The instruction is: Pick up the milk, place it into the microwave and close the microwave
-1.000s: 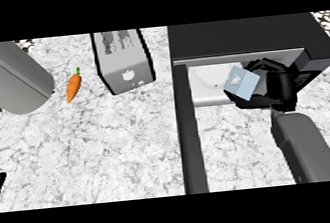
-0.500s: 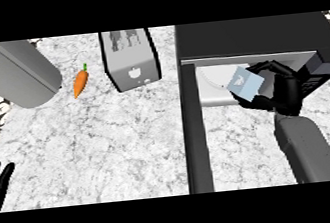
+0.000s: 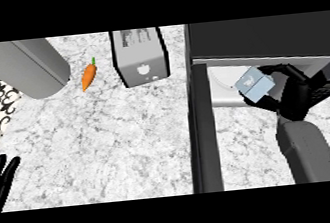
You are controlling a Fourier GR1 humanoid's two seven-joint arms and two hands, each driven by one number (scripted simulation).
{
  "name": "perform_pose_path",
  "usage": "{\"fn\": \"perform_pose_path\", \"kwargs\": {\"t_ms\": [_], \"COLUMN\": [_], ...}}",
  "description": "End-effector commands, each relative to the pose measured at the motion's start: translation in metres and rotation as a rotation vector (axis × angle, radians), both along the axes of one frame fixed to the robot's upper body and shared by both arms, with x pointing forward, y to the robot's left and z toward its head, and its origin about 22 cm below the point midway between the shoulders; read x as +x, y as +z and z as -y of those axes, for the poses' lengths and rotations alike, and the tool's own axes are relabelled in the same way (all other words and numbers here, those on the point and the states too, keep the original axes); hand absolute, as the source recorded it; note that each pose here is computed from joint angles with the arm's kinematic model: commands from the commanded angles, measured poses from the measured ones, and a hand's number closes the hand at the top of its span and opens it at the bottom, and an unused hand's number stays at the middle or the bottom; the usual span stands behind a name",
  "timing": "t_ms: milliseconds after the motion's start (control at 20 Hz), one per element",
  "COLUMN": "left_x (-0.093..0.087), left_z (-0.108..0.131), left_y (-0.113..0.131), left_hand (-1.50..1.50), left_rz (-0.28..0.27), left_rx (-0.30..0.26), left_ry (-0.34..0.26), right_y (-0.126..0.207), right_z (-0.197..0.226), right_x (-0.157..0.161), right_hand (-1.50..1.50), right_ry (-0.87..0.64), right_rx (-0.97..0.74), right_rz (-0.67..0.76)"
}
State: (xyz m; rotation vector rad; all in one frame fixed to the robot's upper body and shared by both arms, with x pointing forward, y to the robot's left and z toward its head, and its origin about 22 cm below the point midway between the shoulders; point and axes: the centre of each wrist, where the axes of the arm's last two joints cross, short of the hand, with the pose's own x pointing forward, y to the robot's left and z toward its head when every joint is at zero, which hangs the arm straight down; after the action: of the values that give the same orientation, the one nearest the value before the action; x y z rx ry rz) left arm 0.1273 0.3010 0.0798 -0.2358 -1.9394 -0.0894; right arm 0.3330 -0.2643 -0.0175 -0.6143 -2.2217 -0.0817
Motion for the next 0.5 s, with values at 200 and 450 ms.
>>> {"fn": "perform_pose_path", "kwargs": {"t_ms": [200,450], "left_x": [0.008,0.014], "left_z": [0.004,0.009], "left_y": [0.004,0.007], "left_hand": [-1.5,-1.5], "left_rz": [0.006,0.014], "left_rx": [0.054,0.063], "left_ry": [-0.009,-0.039], "right_y": [0.014,0.005], "right_z": [0.024,0.016], "right_x": [0.027,0.024], "right_hand": [-1.5,-1.5], "right_ry": [-0.204,-0.23], "right_rx": [-0.227,-0.242], "right_rz": [-0.102,-0.103]}}
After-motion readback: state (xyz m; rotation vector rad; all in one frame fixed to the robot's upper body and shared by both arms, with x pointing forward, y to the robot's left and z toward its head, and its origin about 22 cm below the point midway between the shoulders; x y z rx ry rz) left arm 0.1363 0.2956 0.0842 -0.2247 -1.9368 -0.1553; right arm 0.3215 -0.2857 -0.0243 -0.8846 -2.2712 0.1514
